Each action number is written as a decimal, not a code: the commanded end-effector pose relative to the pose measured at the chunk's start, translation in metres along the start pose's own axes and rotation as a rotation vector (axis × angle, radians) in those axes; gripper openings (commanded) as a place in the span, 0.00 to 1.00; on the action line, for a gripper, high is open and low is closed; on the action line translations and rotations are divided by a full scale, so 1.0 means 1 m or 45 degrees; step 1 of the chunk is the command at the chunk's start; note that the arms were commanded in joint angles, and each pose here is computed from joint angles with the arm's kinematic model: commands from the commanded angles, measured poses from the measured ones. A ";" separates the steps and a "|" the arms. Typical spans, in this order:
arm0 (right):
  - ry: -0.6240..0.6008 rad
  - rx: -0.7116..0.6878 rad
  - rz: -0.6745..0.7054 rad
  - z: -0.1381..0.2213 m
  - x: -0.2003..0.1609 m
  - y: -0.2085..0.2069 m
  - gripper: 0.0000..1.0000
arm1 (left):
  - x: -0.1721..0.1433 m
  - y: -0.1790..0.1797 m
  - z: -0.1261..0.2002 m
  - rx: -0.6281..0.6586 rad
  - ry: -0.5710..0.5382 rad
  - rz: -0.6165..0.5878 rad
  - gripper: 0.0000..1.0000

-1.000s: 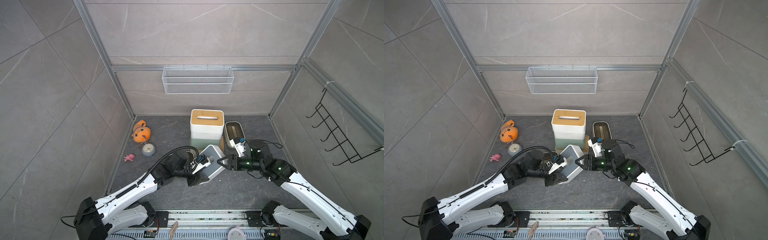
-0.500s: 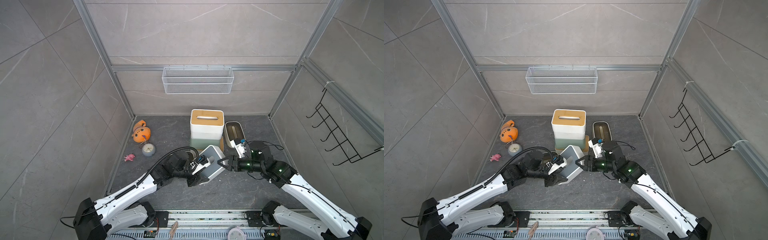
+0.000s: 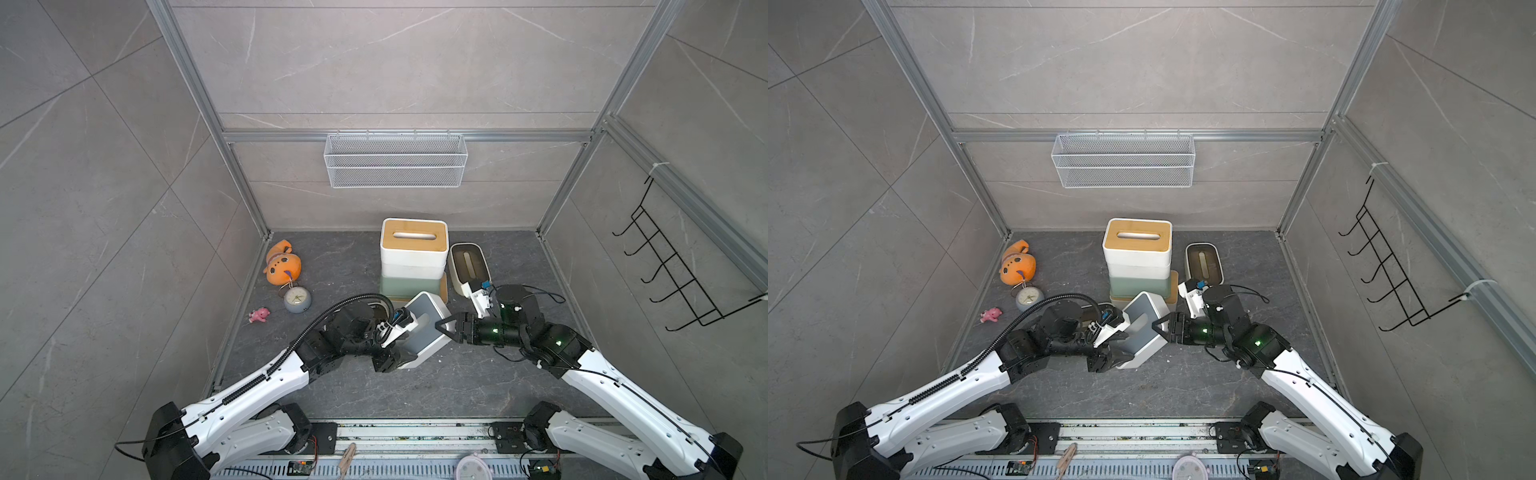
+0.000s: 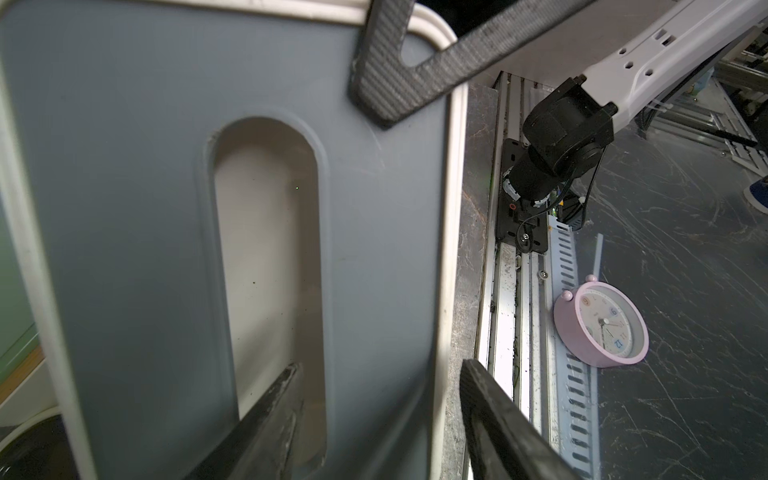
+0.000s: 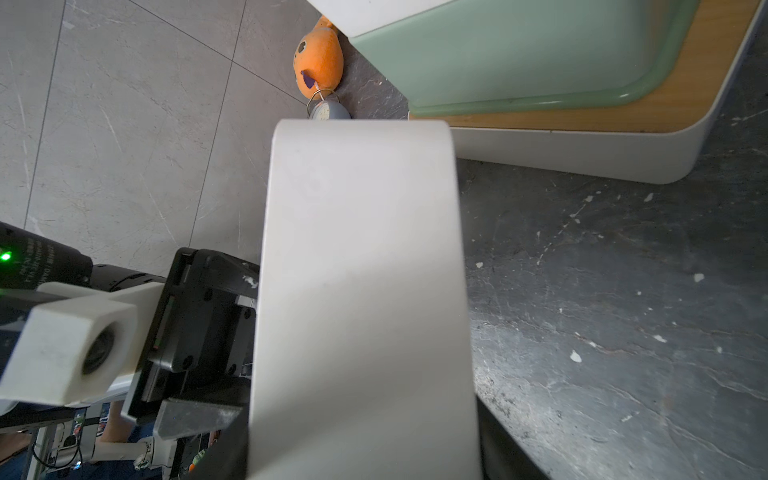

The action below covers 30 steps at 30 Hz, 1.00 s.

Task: Stack the tissue boxes
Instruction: Place the tissue box at the tissue box.

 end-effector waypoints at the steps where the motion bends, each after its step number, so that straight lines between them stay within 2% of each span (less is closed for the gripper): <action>1: -0.059 0.056 0.023 0.002 0.008 0.010 0.54 | 0.016 -0.002 0.011 0.020 -0.095 -0.022 0.65; 5: -0.083 0.062 0.034 0.005 0.011 0.015 0.54 | 0.028 -0.002 0.028 0.114 -0.198 -0.044 0.67; 9: -0.124 0.061 0.048 0.014 0.015 0.021 0.54 | 0.041 -0.002 0.057 0.263 -0.386 -0.089 0.72; 11: -0.141 0.070 0.054 0.017 0.018 0.025 0.54 | 0.047 -0.001 0.075 0.366 -0.500 -0.087 0.80; 12: -0.148 0.077 0.058 0.019 0.019 0.028 0.54 | 0.049 0.000 0.083 0.412 -0.538 -0.079 0.96; 13: -0.159 0.085 0.061 0.021 0.021 0.031 0.53 | 0.051 0.001 0.093 0.470 -0.580 -0.070 1.00; 16: -0.201 0.123 0.077 0.031 0.029 0.044 0.53 | 0.051 0.006 0.118 0.645 -0.654 -0.022 1.00; 22: -0.363 0.229 0.097 0.055 0.055 0.077 0.53 | 0.036 0.019 0.161 1.001 -0.707 0.131 1.00; 26: -0.452 0.308 0.087 0.066 0.078 0.101 0.53 | 0.029 0.008 0.180 1.000 -0.777 0.119 1.00; 30: -0.550 0.384 0.060 0.072 0.103 0.123 0.53 | 0.018 0.008 0.190 1.070 -0.837 0.141 1.00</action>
Point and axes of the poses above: each gripper's point midway between its finger pads, its own z axis back along the fingers, its own y axis along the line the jaws close on, x = y × z, the point moved 6 cm from there along z, back along the fingers
